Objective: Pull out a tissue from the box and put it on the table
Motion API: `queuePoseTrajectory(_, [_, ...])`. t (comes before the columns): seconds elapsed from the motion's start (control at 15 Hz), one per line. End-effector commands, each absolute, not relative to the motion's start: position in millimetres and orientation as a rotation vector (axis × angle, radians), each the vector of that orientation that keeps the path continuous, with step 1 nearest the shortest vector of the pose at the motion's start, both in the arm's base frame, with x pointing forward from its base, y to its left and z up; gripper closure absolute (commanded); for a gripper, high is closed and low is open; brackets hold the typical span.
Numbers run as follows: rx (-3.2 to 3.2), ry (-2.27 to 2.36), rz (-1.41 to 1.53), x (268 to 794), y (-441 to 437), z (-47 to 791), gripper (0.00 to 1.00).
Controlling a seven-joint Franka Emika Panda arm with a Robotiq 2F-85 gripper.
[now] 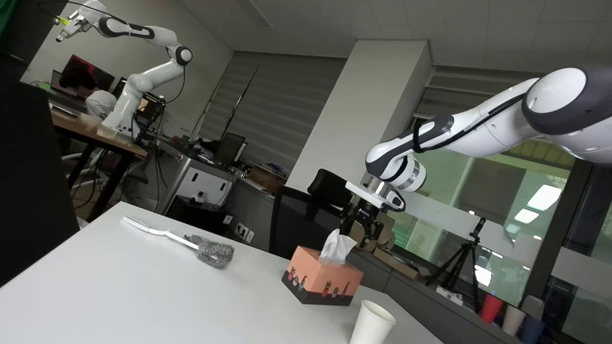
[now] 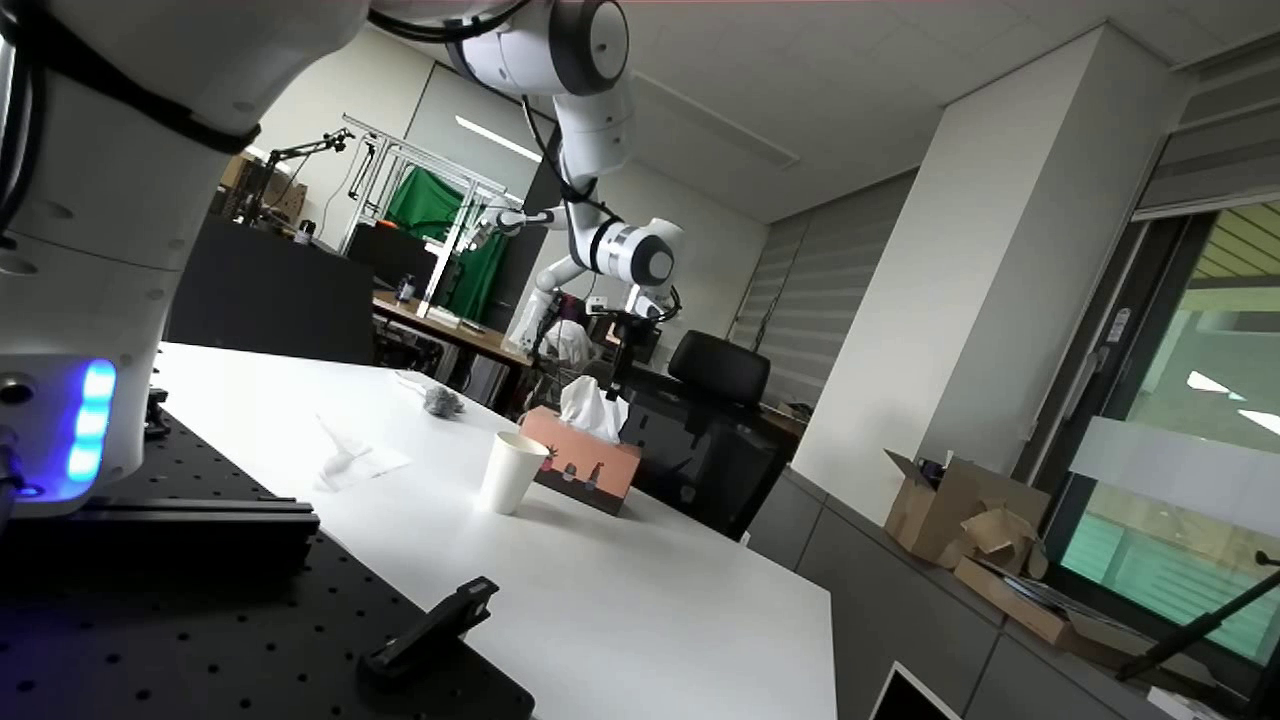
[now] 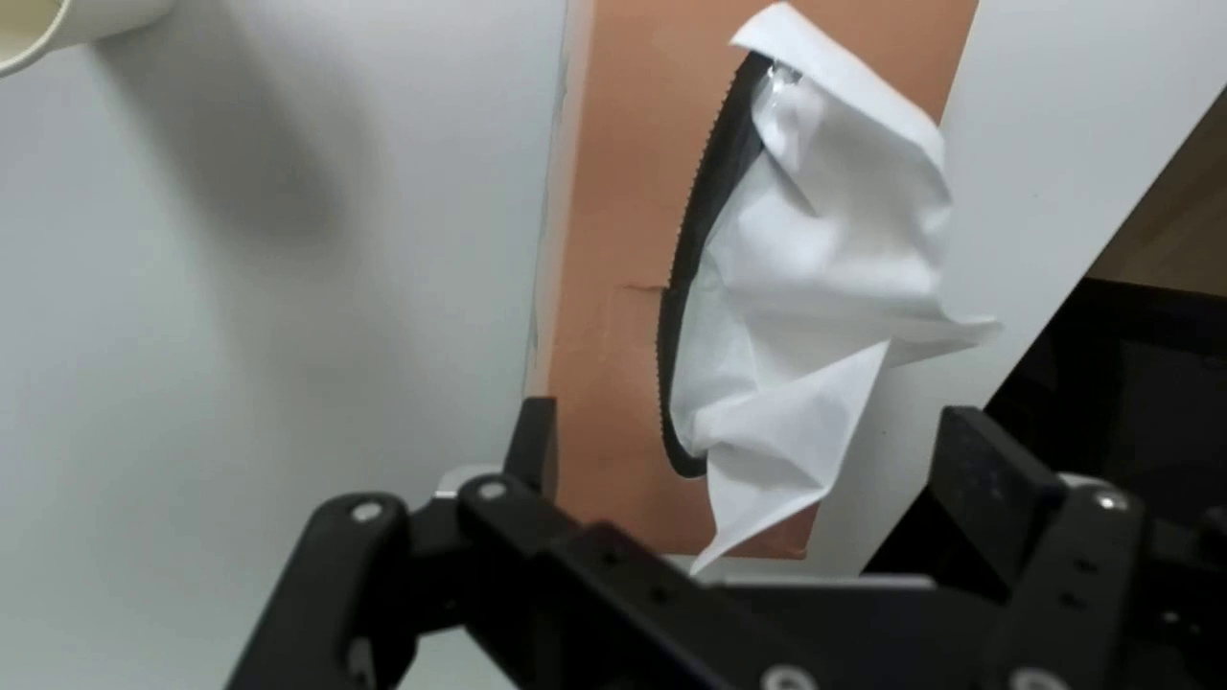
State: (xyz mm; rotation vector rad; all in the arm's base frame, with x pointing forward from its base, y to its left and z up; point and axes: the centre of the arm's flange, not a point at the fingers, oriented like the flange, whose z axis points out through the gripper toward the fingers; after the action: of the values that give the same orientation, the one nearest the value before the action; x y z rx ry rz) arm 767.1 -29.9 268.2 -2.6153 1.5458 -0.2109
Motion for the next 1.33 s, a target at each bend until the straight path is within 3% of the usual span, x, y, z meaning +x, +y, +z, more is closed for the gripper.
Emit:
queuePoseTrajectory(0.0, [-2.55, 1.604, -0.186, 778.5, -23.8, 264.5, 0.0])
queuePoseTrajectory(0.2, [-2.557, 1.611, -0.158, 777.3, -20.5, 254.8, 0.0])
queuePoseTrajectory(0.27, [-2.553, 1.617, -0.159, 776.8, -19.3, 252.5, 0.25])
queuePoseTrajectory(0.33, [-2.554, 1.624, -0.161, 776.4, -18.0, 250.4, 0.26])
queuePoseTrajectory(1.0, [-2.519, 1.685, -0.183, 775.5, -18.2, 243.5, 0.96])
queuePoseTrajectory(1.27, [-2.515, 1.699, -0.183, 775.2, -20.3, 243.9, 1.0])
